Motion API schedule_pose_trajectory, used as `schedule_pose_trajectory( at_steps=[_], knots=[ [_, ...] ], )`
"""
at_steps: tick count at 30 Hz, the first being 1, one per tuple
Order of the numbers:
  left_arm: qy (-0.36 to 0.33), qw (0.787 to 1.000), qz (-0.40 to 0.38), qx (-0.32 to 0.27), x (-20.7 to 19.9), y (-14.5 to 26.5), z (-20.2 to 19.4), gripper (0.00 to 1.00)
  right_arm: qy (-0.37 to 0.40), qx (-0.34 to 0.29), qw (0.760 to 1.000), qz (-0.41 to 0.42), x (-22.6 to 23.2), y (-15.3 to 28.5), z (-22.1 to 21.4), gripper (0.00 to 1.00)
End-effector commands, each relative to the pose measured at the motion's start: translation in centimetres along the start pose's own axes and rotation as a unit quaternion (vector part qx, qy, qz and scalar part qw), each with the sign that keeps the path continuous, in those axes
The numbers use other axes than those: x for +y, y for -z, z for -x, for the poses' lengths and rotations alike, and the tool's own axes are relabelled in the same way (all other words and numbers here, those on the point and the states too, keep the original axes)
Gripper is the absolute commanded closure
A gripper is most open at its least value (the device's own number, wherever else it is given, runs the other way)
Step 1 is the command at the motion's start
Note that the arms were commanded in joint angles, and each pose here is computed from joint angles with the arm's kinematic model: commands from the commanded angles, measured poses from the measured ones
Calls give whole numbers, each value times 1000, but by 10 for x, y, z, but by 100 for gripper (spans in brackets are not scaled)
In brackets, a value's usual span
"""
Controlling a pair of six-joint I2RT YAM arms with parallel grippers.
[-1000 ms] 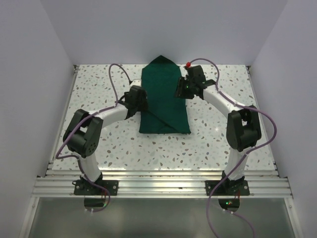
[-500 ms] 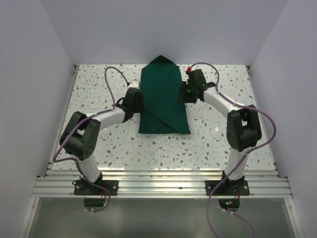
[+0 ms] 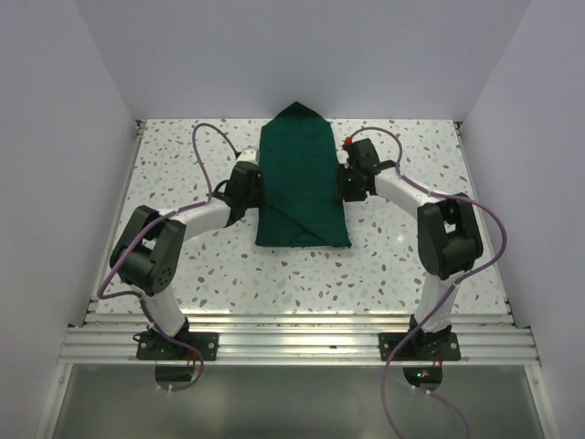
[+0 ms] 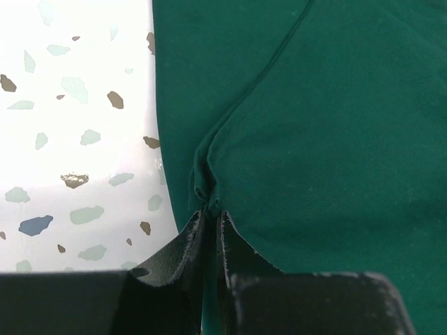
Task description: Prepare the surgical pack
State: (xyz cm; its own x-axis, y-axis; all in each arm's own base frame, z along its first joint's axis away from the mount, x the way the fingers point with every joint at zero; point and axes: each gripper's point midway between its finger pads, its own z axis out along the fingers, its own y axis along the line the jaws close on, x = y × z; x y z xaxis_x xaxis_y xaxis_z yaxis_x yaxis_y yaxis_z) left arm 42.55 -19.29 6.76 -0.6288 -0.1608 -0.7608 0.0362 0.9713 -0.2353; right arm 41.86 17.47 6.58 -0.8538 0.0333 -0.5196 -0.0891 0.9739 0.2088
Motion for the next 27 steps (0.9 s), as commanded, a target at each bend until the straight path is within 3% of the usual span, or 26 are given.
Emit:
schedule_pose_trajectory(
  at_steps=[1, 6, 12, 18, 27],
  knots=[
    [3, 1000, 8, 1, 12, -6, -5, 94, 8, -6, 1000, 17, 3, -6, -1, 59],
    [5, 1000, 6, 11, 15, -9, -13, 100, 3, 2, 1000, 13, -1, -11, -12, 67],
    [7, 1000, -4, 18, 15, -3, -22, 100, 3, 7, 1000, 17, -1, -7, -22, 89],
    [13, 999, -21, 24, 15, 16, -34, 100, 5, 9, 1000, 24, 2, 8, -41, 99],
    [7, 998, -39, 43, 13, 54, -77, 100, -4, 17, 1000, 11, -5, 37, -97, 100]
  ],
)
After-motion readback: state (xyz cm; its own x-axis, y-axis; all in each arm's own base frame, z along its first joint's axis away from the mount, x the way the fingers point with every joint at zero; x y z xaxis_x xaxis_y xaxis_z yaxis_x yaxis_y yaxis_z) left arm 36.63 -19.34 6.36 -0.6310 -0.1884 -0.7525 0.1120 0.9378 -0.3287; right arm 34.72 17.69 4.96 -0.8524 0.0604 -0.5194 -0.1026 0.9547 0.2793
